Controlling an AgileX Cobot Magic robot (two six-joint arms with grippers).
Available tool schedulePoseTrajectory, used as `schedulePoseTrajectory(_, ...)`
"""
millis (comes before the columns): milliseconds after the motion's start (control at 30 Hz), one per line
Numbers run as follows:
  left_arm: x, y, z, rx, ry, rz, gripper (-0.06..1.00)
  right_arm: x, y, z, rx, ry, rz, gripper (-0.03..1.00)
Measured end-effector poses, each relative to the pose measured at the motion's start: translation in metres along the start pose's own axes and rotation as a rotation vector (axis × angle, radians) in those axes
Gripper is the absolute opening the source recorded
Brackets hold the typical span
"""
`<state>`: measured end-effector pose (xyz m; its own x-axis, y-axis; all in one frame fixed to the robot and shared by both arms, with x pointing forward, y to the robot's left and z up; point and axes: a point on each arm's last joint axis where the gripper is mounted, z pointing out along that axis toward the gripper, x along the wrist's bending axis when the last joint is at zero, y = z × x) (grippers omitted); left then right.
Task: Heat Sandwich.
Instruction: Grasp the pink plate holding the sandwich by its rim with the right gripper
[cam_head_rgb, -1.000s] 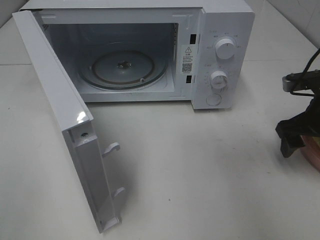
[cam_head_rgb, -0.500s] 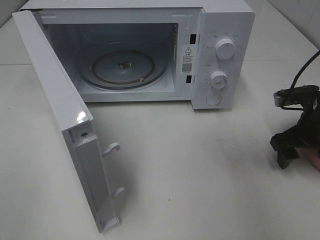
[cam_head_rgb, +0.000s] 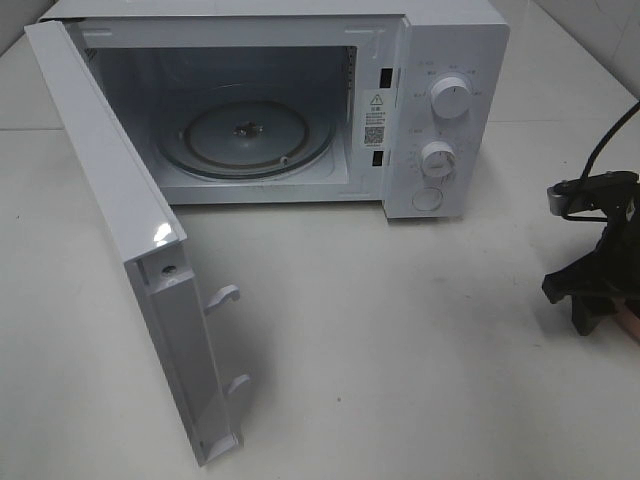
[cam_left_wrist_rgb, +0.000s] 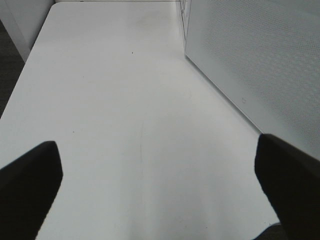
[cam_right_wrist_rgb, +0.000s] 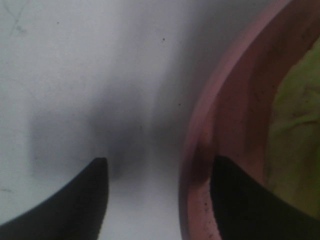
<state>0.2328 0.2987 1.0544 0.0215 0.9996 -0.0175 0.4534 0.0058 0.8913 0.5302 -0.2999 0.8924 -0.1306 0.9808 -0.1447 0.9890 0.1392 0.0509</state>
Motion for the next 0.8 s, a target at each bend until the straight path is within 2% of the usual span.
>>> schedulePoseTrajectory(33, 0.0, 0.0, 0.0, 0.0, 0.0, 0.0, 0.99, 0.0, 0.0, 0.0, 0.0, 0.0, 0.0, 0.57)
schedulePoseTrajectory(67, 0.0, 0.0, 0.0, 0.0, 0.0, 0.0, 0.99, -0.0005, -0.0001, 0.0, 0.0, -0.005, 0.004, 0.44)
schedulePoseTrajectory(133, 0.0, 0.0, 0.0, 0.0, 0.0, 0.0, 0.99, -0.0014, 0.0, 0.0, -0.001, -0.015, 0.014, 0.26)
schedulePoseTrajectory(167, 0.0, 0.0, 0.0, 0.0, 0.0, 0.0, 0.99, -0.0014, 0.0, 0.0, -0.001, -0.015, 0.014, 0.26)
schedulePoseTrajectory(200, 0.0, 0.0, 0.0, 0.0, 0.0, 0.0, 0.99, -0.0026, 0.0001, 0.0, -0.002, -0.025, 0.018, 0.11)
schedulePoseTrajectory(233, 0.0, 0.0, 0.0, 0.0, 0.0, 0.0, 0.99, -0.0029, 0.0001, 0.0, -0.002, -0.029, 0.013, 0.08)
schedulePoseTrajectory(367, 0.0, 0.0, 0.0, 0.0, 0.0, 0.0, 0.99, -0.0039, 0.0021, -0.0011, -0.01, -0.036, 0.005, 0.04)
schedulePoseTrajectory(800, 0.0, 0.0, 0.0, 0.0, 0.0, 0.0, 0.99, -0.0043, 0.0023, -0.0013, -0.01, -0.04, 0.001, 0.04)
